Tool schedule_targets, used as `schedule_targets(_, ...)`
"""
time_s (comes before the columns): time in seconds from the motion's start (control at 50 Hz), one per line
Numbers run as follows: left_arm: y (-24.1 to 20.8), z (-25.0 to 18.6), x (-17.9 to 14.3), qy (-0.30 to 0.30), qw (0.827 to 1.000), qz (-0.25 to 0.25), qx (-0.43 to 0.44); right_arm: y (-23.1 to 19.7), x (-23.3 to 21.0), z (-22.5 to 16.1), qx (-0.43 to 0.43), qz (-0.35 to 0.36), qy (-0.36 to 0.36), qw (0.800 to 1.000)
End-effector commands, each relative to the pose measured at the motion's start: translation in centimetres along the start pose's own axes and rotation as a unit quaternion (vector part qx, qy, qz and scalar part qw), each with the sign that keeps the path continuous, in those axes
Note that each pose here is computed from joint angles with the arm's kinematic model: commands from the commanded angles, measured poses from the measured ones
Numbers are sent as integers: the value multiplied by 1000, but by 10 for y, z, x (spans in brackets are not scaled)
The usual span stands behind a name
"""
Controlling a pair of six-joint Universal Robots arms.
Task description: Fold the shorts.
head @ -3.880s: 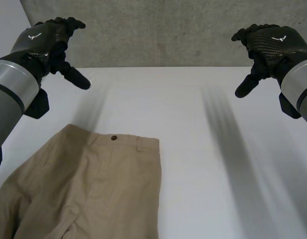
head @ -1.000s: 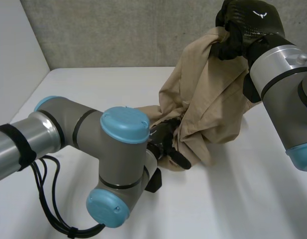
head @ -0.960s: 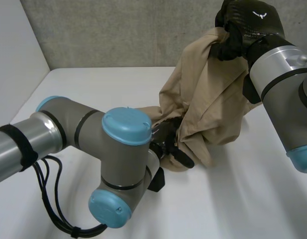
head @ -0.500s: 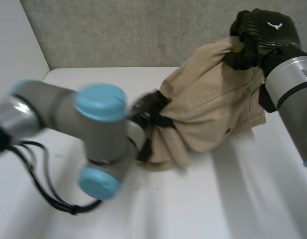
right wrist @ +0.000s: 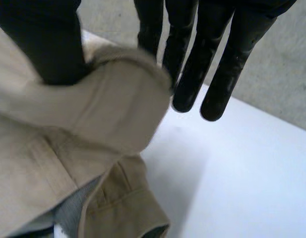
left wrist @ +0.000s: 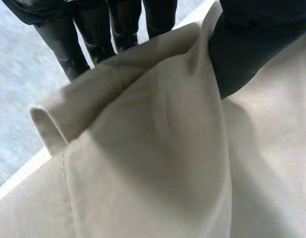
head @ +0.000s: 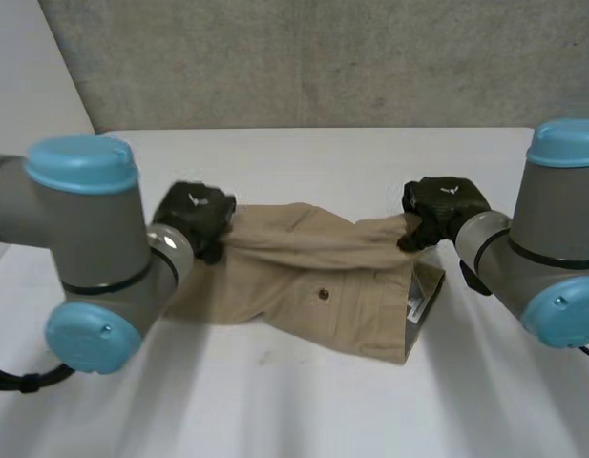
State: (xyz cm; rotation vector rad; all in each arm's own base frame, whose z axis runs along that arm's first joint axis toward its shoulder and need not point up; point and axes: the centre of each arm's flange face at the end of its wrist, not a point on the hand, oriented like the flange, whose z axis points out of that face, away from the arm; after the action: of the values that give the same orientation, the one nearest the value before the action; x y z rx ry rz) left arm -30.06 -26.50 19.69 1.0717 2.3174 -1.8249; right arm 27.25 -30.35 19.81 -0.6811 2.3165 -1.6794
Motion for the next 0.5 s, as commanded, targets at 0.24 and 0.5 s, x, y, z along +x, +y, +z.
schedule_targets(0.24, -27, -47, -9, -9, 999, -2, 43, -58, 1, -61, 65, -79, 5, 995)
schedule_targets(0.5, 16, -78, -41, -58, 998, -20, -2, -10, -31, -83, -20, -179, -48, 982)
